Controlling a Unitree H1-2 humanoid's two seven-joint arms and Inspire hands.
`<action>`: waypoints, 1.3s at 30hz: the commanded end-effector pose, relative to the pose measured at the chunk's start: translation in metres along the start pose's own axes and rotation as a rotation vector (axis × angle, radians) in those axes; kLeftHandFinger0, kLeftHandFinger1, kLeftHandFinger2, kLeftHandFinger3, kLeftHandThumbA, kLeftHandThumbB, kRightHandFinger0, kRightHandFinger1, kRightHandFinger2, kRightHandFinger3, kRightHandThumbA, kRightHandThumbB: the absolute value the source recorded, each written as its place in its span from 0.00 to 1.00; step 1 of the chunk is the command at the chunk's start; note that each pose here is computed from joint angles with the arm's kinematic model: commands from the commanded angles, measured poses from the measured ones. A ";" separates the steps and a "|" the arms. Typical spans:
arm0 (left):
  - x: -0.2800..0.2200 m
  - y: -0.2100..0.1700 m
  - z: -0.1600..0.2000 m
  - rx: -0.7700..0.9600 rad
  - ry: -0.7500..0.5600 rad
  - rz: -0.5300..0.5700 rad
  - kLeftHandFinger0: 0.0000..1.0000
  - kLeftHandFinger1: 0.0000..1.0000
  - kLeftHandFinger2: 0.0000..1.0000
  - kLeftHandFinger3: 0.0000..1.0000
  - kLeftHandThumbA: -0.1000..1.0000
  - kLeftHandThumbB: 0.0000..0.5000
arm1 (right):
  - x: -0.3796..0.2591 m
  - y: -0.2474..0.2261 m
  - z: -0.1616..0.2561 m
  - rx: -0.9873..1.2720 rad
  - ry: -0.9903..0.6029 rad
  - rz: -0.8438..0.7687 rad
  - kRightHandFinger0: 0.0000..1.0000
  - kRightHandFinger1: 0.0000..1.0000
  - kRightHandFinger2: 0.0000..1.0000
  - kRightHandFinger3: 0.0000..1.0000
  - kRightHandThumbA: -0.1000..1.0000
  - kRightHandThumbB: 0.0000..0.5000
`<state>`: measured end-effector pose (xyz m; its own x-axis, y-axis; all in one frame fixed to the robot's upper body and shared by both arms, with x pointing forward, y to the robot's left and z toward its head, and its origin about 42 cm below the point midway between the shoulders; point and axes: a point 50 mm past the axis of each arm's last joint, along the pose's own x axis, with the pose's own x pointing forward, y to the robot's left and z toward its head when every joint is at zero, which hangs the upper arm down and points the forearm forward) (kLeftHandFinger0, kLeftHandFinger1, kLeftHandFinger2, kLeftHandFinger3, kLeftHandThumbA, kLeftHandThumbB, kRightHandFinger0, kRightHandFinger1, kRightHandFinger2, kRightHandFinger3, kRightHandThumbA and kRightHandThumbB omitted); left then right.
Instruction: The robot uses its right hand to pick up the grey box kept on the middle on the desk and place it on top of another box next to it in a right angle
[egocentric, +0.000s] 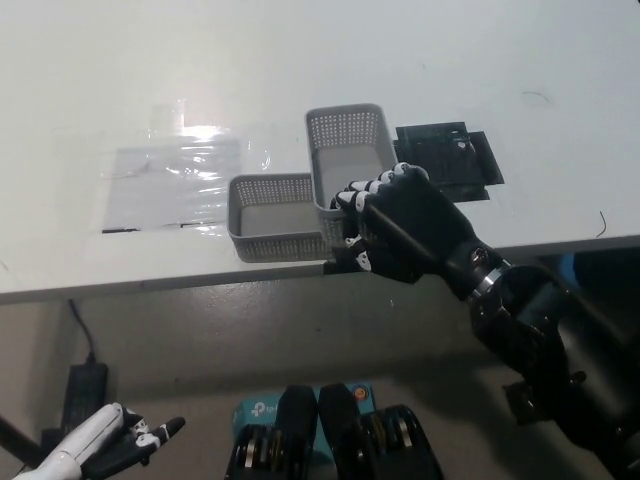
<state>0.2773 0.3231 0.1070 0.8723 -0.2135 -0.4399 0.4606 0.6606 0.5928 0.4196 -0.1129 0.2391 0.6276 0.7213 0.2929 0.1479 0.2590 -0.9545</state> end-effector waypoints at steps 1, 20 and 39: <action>-0.002 0.004 0.000 0.014 -0.024 -0.001 0.07 0.00 0.00 0.18 0.84 0.35 | 0.015 -0.013 0.006 -0.038 -0.063 -0.088 0.00 0.09 0.44 0.43 0.00 0.44; -0.001 0.006 0.006 0.038 -0.021 0.005 0.04 0.02 0.04 0.19 0.87 0.38 | -0.002 0.022 -0.017 -0.231 0.031 0.053 0.00 0.17 0.52 0.40 0.00 0.11; -0.001 0.002 0.003 0.017 -0.013 -0.009 0.10 0.00 0.00 0.18 0.87 0.36 | 0.002 -0.007 0.016 -0.221 0.055 0.059 1.00 1.00 1.00 1.00 0.44 0.80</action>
<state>0.2771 0.3218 0.1065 0.8709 -0.2166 -0.4412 0.4638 0.6592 0.5919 0.4087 -0.1050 0.2278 0.6940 0.6960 0.1845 0.2467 0.0110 -0.9690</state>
